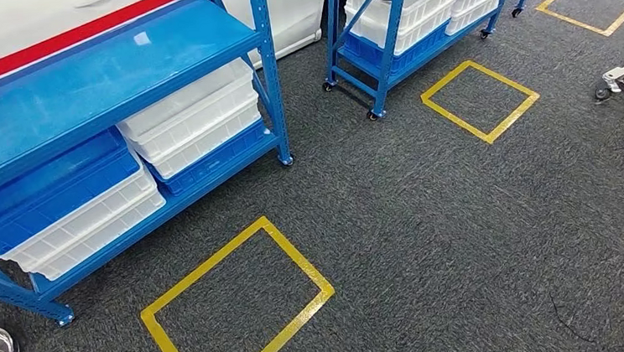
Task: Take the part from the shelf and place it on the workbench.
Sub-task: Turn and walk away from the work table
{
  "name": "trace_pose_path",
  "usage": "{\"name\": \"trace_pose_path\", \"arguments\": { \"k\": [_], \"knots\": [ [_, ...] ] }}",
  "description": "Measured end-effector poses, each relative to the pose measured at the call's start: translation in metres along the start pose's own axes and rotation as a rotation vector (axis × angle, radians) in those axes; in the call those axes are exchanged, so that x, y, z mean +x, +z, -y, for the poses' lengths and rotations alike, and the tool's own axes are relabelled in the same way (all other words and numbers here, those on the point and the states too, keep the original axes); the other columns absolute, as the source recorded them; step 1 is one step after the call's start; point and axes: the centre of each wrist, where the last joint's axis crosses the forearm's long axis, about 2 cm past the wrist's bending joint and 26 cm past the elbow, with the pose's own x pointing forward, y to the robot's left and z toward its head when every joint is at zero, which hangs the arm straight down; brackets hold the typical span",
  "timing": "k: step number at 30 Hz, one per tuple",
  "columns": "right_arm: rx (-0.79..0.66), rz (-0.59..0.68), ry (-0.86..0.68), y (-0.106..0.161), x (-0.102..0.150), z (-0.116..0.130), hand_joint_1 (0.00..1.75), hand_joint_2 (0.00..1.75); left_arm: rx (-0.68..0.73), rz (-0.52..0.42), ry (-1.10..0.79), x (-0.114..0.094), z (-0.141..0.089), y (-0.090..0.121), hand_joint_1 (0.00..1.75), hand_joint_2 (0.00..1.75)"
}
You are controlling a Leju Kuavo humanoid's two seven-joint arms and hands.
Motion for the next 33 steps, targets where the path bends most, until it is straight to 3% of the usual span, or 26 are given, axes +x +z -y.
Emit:
{"name": "trace_pose_path", "arguments": {
  "k": [33],
  "knots": [
    [-0.018, -0.029, 0.045, -0.0019, -0.0033, 0.0089, 0.00, 0.00, -0.009, 0.002, 0.006, 0.0014, 0.0100, 0.0006, 0.00, 0.00]
  ]
}}
